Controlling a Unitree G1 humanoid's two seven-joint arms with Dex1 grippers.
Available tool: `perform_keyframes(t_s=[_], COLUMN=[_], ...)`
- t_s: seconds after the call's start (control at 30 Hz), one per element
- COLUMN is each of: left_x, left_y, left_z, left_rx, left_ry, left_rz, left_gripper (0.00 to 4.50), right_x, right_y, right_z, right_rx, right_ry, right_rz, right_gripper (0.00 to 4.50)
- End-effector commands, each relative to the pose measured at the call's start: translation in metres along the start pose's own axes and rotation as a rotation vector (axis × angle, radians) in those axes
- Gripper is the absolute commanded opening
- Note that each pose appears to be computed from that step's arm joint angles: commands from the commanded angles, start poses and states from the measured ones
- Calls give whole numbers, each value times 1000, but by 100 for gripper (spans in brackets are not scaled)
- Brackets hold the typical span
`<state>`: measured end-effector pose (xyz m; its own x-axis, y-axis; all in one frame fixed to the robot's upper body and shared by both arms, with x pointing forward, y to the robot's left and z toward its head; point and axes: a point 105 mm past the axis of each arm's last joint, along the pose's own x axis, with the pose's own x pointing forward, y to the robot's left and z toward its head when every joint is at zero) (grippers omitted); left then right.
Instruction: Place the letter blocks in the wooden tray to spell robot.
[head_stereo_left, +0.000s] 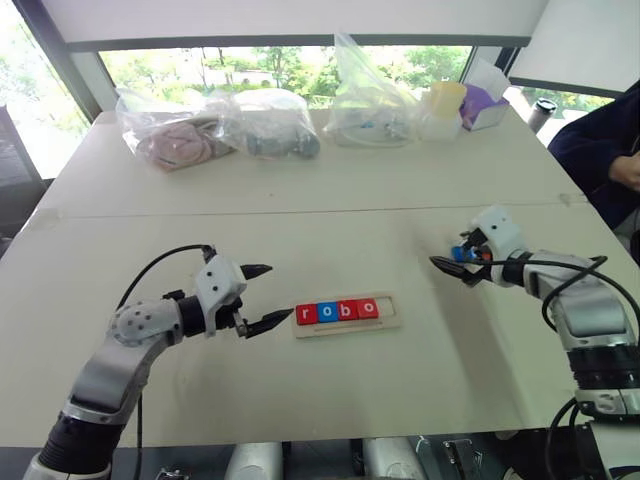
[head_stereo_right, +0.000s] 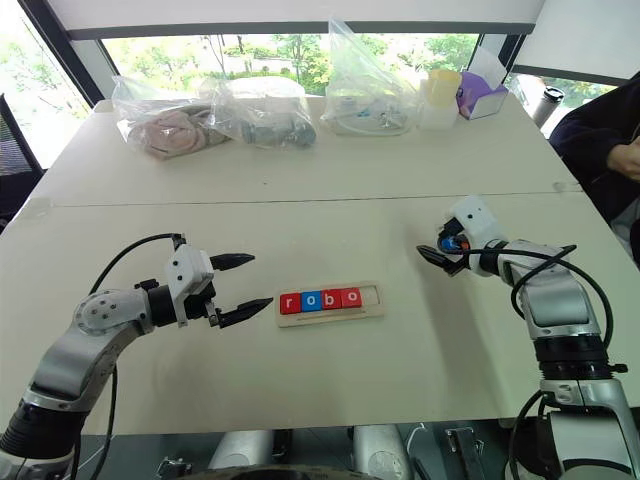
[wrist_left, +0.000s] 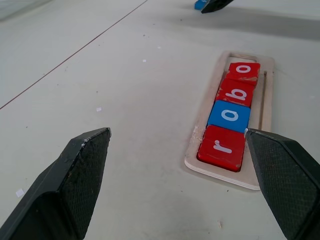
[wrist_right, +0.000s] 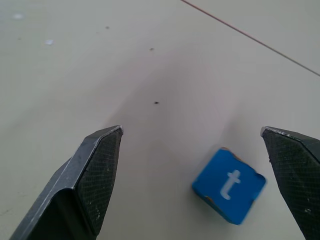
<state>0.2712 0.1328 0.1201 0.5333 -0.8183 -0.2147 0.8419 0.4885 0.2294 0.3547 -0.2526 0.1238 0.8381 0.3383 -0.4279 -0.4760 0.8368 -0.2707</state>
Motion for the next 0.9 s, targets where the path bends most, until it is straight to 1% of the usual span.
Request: perform_keyframes(t_s=[0.03, 0.13, 0.23, 0.33, 0.5, 0.6, 0.63, 0.67, 0.7, 0.73, 0.77, 0.9], left_x=[2, 4, 5, 6, 5, 5, 5, 6, 6, 6, 6, 6], left_y=[0, -1, -1, 0, 1, 1, 1, 1, 1, 1, 1, 0], left_z=[7, 7, 8, 8, 7, 8, 8, 8, 8, 8, 8, 7], left_rx=[33, 33, 33, 34, 38, 38, 38, 38, 38, 38, 37, 32], left_ry=[-25, -28, -33, -34, -31, -31, -31, -32, -32, -32, -32, -33], left_rz=[-10, -13, -17, -17, -17, -15, -15, -15, -15, -15, -14, -15], left_gripper=[450, 450, 450, 450, 450, 450, 450, 450, 450, 450, 450, 450], right_x=[-11, -11, -8, -7, 2, 6, 7, 8, 9, 10, 10, 4], right_y=[-16, -17, -12, -9, -1, -1, 1, 2, 3, 5, 7, 15], right_z=[14, 6, -14, -20, -32, -32, -31, -30, -29, -27, -26, -27], right_rx=[17, 97, 184, 229, 373, 445, 467, 478, 484, 490, 502, 510], right_ry=[-45, -18, 51, 71, 124, 139, 141, 141, 139, 136, 134, 162], right_rz=[-100, -169, -253, -286, -330, -346, -341, -339, -336, -333, -329, -325], right_gripper=[449, 449, 449, 449, 449, 366, 324, 263, 216, 159, 117, 117])
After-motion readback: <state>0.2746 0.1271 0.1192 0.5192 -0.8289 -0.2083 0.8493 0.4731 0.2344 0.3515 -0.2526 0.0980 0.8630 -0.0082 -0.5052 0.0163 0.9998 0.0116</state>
